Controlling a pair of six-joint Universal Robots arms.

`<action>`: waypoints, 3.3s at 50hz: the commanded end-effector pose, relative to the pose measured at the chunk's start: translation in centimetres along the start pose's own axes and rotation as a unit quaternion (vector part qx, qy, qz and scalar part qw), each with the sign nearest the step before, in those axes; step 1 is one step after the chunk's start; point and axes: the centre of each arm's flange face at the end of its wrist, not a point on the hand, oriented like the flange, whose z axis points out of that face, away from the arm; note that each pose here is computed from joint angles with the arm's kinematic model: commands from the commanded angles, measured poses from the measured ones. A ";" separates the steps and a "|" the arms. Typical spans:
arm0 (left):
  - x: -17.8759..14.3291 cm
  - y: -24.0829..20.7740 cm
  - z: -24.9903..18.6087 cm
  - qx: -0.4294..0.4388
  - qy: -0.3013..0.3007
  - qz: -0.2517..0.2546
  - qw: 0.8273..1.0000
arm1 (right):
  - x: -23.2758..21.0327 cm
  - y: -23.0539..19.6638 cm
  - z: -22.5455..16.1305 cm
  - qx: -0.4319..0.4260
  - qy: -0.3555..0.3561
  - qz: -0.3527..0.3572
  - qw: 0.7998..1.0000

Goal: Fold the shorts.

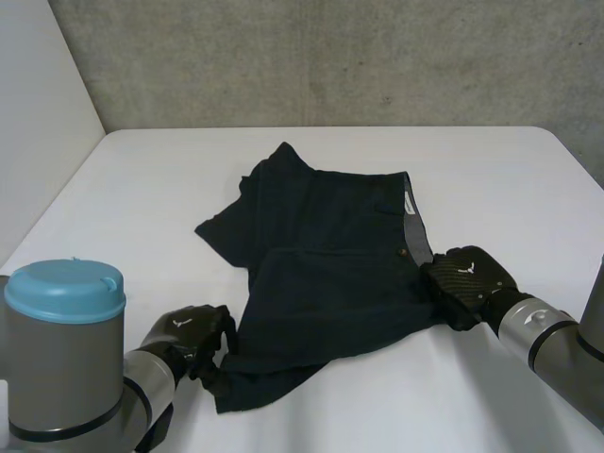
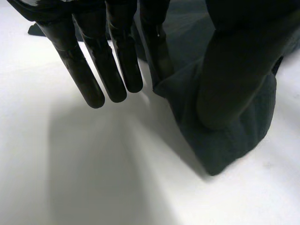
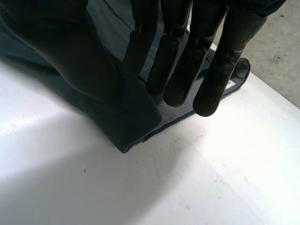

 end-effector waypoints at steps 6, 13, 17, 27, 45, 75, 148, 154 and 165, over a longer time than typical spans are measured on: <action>0.7 -0.4 0.3 0.009 0.009 -0.029 1.000 | 0.1 0.2 -0.1 -0.003 0.001 0.011 1.000; 0.7 -5.4 -1.4 0.103 0.004 -0.013 0.995 | 0.6 -0.7 -0.4 0.004 0.016 0.004 1.000; 0.3 -8.5 -3.5 0.169 -0.020 0.098 0.981 | 0.8 -1.8 -1.0 0.015 0.023 -0.003 1.000; -0.2 -8.0 -2.9 0.200 -0.113 0.281 0.932 | 0.4 -1.8 -1.4 0.004 0.013 0.022 1.000; 2.7 -8.4 -2.7 0.230 -0.076 0.257 0.936 | -1.2 -1.3 -2.4 -0.039 -0.018 0.149 0.988; 3.0 -12.5 -7.2 0.290 -0.085 0.262 0.917 | 1.5 -11.1 -4.6 0.121 0.116 -0.141 0.976; -0.3 -18.9 4.0 0.466 -0.175 0.243 0.832 | 3.6 -14.6 8.3 0.231 0.126 -0.112 0.958; -0.4 -12.4 6.2 0.317 -0.140 0.278 0.896 | 0.6 -8.4 9.3 0.085 0.057 -0.141 0.985; -0.2 -6.2 1.9 0.161 -0.090 0.323 0.928 | -0.9 -7.1 3.1 -0.022 0.013 -0.145 0.989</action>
